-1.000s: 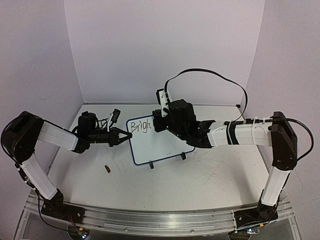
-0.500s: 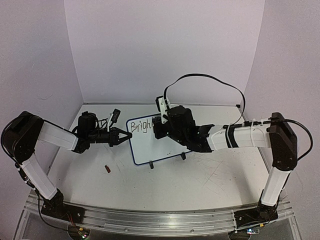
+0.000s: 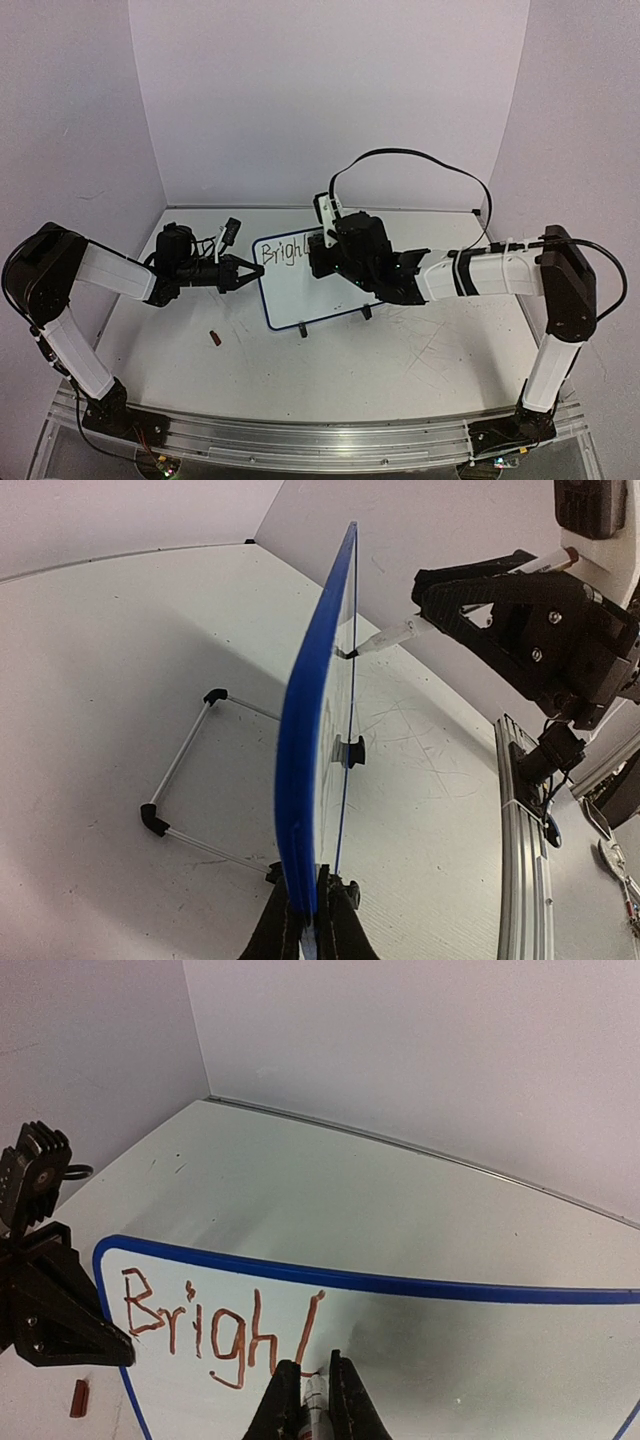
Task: Write a sentence on the whiteboard
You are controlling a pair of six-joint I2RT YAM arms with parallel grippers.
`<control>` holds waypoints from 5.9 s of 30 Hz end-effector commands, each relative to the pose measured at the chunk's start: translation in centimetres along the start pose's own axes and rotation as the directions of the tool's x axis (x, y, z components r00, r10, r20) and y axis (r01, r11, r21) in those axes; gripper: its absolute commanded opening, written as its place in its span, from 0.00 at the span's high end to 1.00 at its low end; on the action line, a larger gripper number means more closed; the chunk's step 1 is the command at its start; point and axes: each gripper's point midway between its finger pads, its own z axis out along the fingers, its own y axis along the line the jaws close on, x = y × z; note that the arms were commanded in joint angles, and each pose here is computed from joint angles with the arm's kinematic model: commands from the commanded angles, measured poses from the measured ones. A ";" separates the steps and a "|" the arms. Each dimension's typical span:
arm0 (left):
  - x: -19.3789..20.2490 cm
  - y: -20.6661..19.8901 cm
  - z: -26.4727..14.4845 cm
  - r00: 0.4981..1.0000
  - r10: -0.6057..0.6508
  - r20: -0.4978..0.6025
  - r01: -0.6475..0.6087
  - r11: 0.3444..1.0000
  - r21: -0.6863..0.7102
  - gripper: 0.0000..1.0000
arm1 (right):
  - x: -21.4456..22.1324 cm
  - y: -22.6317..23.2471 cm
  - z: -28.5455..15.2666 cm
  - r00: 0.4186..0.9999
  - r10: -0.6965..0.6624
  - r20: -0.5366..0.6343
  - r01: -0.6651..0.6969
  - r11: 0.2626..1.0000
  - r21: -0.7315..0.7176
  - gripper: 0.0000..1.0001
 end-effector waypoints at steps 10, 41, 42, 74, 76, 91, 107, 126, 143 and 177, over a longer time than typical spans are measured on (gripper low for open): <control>-1.9 0.3 -0.2 0.995 0.092 0.035 -0.091 0.995 -0.039 1.00 | -5.2 1.8 -2.2 0.992 0.045 0.119 -0.029 0.990 -0.140 1.00; -2.0 0.1 -0.2 0.995 0.092 0.035 -0.091 0.995 -0.032 1.00 | -4.1 -0.2 0.6 0.995 -0.008 0.100 0.005 1.000 0.021 1.00; -2.0 0.1 -0.2 0.995 0.092 0.034 -0.091 0.995 -0.032 1.00 | -4.1 -0.4 0.5 0.995 -0.010 0.099 0.008 1.000 0.030 1.00; -2.4 0.4 -0.4 0.995 0.095 0.043 -0.092 0.994 -0.061 1.00 | -6.8 -1.1 -5.7 0.979 -0.124 0.163 0.131 0.991 -0.035 1.00; -2.4 0.5 -0.4 0.995 0.093 0.046 -0.090 0.993 -0.073 1.00 | -6.6 -1.6 -5.6 0.978 -0.138 0.157 0.142 0.990 -0.011 1.00; -3.1 1.8 -0.5 0.993 0.101 0.060 -0.091 0.984 -0.151 1.00 | -4.9 -5.1 -4.9 0.988 -0.100 0.114 0.097 0.995 0.026 1.00; -3.0 1.9 -0.5 0.993 0.104 0.050 -0.095 0.983 -0.158 1.00 | -4.2 -2.8 -4.3 0.996 -0.028 0.089 0.037 0.993 -0.111 1.00; -3.1 1.9 -0.6 0.993 0.109 0.050 -0.100 0.981 -0.164 1.00 | -4.1 -1.6 -3.8 0.997 -0.010 0.077 0.022 0.986 -0.164 1.00; -3.3 2.0 -0.7 0.992 0.114 0.052 -0.103 0.979 -0.175 1.00 | -4.2 -3.8 -3.5 0.996 -0.031 0.086 0.034 0.999 -0.026 1.00; -3.0 1.7 -0.5 0.992 0.119 0.037 -0.111 0.980 -0.162 1.00 | -4.0 -5.9 -1.2 0.995 -0.015 0.095 0.007 0.996 0.087 1.00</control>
